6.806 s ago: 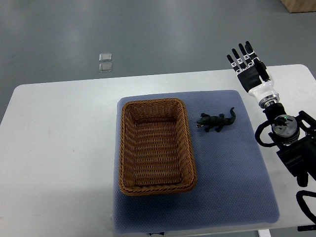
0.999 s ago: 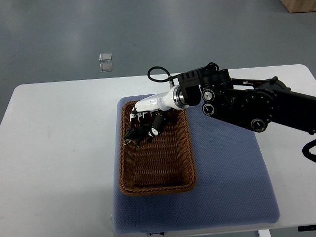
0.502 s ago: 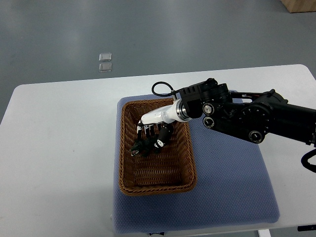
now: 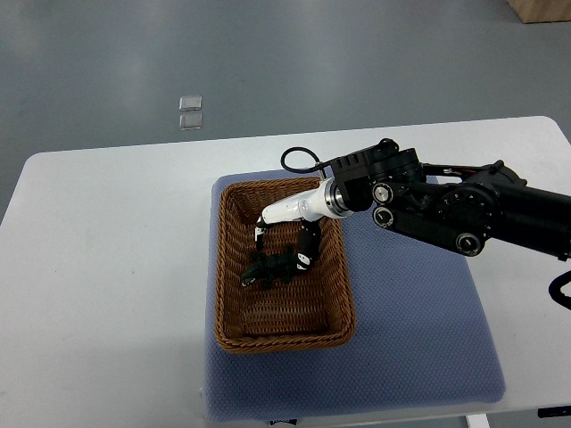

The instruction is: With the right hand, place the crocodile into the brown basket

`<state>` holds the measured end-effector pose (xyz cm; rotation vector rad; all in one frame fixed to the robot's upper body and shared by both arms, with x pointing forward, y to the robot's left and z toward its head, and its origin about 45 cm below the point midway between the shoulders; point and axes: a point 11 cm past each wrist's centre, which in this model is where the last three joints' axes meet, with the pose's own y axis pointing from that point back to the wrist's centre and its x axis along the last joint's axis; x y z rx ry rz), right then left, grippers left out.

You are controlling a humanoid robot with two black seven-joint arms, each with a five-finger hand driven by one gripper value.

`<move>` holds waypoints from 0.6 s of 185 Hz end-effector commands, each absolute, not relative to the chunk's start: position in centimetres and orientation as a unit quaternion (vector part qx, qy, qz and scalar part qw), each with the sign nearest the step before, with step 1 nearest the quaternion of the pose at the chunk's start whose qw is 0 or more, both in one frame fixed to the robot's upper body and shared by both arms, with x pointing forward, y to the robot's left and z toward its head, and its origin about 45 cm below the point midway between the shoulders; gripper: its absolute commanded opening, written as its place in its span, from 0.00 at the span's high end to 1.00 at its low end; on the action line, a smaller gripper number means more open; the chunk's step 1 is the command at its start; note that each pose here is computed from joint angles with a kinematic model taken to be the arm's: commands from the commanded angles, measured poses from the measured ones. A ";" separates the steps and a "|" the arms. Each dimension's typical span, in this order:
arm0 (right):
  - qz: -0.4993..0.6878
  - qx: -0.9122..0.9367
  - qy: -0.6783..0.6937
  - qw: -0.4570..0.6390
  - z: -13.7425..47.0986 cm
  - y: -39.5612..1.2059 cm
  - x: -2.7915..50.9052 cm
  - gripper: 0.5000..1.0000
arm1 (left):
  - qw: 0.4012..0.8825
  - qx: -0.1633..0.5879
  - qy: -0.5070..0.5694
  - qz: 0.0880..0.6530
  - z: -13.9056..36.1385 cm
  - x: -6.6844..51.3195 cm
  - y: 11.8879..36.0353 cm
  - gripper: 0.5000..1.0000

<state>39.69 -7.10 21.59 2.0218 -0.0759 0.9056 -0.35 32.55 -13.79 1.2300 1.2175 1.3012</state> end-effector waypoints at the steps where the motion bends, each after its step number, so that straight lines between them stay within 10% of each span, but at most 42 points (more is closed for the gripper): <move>1: 0.371 0.820 -0.068 0.431 24.9 -8.0 41.6 0.17 | 0.469 0.502 0.496 0.531 -13.8 -0.3 32.6 0.00; 46: 0.322 0.856 -0.230 0.333 31.3 -12.6 45.8 0.16 | 0.469 0.501 0.497 0.531 -13.8 -0.3 32.5 0.00; 111: -0.102 0.860 -0.490 -0.096 27.4 -23.5 47.2 0.16 | 0.471 0.500 0.498 0.529 -13.8 -0.3 32.4 0.00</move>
